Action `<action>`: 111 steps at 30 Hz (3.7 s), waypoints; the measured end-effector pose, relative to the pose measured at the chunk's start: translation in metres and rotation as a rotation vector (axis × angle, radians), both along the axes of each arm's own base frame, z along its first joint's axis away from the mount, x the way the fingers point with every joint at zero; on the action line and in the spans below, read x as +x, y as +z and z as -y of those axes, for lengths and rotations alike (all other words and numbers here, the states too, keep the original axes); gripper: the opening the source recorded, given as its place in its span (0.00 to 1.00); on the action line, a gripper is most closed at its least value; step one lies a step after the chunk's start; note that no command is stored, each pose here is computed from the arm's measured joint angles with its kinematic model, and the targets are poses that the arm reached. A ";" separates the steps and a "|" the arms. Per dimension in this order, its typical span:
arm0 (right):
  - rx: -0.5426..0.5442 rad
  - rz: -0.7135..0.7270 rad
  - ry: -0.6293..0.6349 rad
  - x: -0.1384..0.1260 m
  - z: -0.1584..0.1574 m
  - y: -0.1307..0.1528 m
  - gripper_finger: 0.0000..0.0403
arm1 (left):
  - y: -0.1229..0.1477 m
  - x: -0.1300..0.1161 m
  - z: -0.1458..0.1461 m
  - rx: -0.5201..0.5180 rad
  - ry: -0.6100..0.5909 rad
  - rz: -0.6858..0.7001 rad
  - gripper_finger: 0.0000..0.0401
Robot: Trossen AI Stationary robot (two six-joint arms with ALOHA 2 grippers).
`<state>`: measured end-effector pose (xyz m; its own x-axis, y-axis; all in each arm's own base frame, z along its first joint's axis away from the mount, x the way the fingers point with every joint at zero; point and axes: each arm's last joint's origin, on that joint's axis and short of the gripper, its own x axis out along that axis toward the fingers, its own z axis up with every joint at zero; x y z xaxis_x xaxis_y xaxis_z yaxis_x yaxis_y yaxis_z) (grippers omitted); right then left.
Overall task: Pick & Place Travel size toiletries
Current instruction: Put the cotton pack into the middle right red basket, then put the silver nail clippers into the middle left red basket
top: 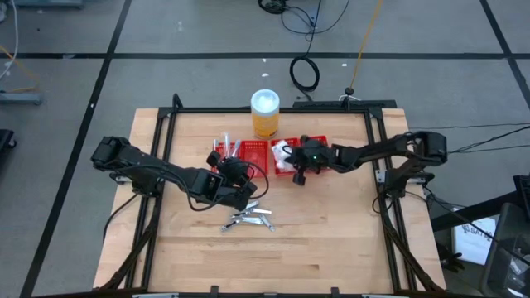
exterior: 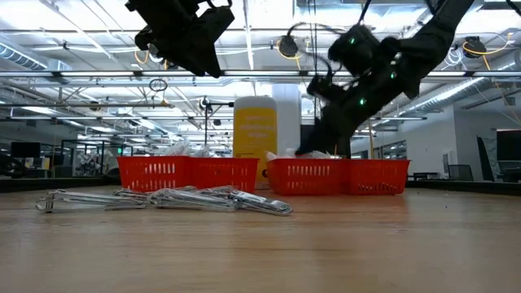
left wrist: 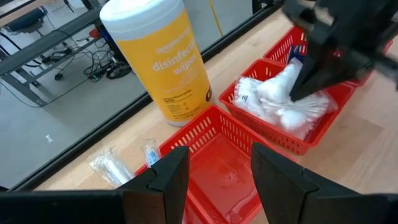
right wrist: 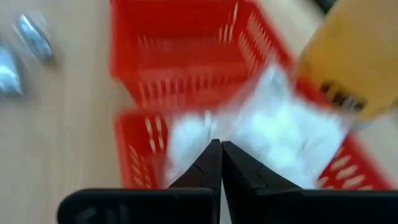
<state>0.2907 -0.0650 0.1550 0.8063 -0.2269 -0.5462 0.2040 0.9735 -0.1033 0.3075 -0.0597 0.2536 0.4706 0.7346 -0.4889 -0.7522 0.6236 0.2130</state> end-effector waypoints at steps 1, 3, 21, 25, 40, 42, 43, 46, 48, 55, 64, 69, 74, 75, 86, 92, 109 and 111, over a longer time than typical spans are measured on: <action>-0.006 0.026 0.002 0.000 -0.001 0.006 0.00 | 0.000 0.000 0.000 0.000 0.000 0.000 0.43; -0.014 0.063 0.010 -0.001 -0.003 0.016 0.00 | 0.000 0.000 0.000 0.000 0.000 0.000 0.42; -0.001 0.441 0.314 -0.107 -0.064 0.083 0.00 | -0.039 -0.019 0.038 -0.337 -0.270 -0.164 0.42; -0.003 0.502 0.355 -0.130 -0.071 0.069 0.00 | -0.051 -0.031 0.064 -0.571 -0.332 -0.177 0.42; 0.033 0.570 0.402 -0.160 -0.078 0.033 0.00 | -0.065 -0.047 0.103 -0.701 -0.371 -0.191 0.42; 0.034 0.568 0.411 -0.162 -0.079 0.027 0.00 | -0.073 -0.045 0.102 -0.719 -0.365 -0.238 0.42; 0.029 0.572 0.413 -0.162 -0.079 0.027 0.00 | -0.077 -0.043 0.101 -0.739 -0.361 -0.262 0.42; 0.027 0.599 0.414 -0.163 -0.079 0.029 0.00 | -0.089 -0.038 0.098 -0.757 -0.337 -0.303 0.42; 0.027 0.602 0.414 -0.164 -0.079 0.029 0.00 | -0.094 -0.036 0.096 -0.752 -0.323 -0.318 0.42; 0.027 0.601 0.416 -0.164 -0.079 0.029 0.00 | -0.111 -0.031 0.093 -0.757 -0.303 -0.387 0.42; 0.049 0.604 0.408 -0.164 -0.079 0.030 0.00 | -0.124 -0.030 0.093 -0.755 -0.287 -0.452 0.42; 0.049 0.619 0.406 -0.164 -0.079 0.031 0.00 | -0.125 -0.030 0.093 -0.753 -0.288 -0.458 0.41; 0.047 0.633 0.406 -0.164 -0.079 0.032 0.00 | -0.126 -0.031 0.092 -0.742 -0.293 -0.469 0.28; 0.048 0.633 0.406 -0.164 -0.079 0.032 0.00 | -0.126 -0.031 0.092 -0.741 -0.288 -0.468 0.25; 0.075 0.615 0.398 -0.164 -0.079 0.031 0.00 | -0.121 -0.031 0.094 -0.748 -0.295 -0.442 0.09; 0.084 0.601 0.395 -0.164 -0.079 0.029 0.00 | -0.099 -0.030 0.100 -0.693 -0.365 -0.361 0.08; 0.093 0.609 0.392 -0.164 -0.078 0.029 0.00 | -0.042 0.010 0.037 -0.626 -0.250 0.069 0.06; 0.094 0.607 0.392 -0.164 -0.079 0.029 0.00 | -0.043 0.014 0.020 -0.631 -0.218 0.062 0.06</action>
<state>0.1270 0.0135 0.1838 0.9859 0.1663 0.0200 -0.1664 0.9860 0.0055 0.3218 -0.0796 0.2105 0.6170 0.2014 -0.7607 -0.5938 0.7535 -0.2821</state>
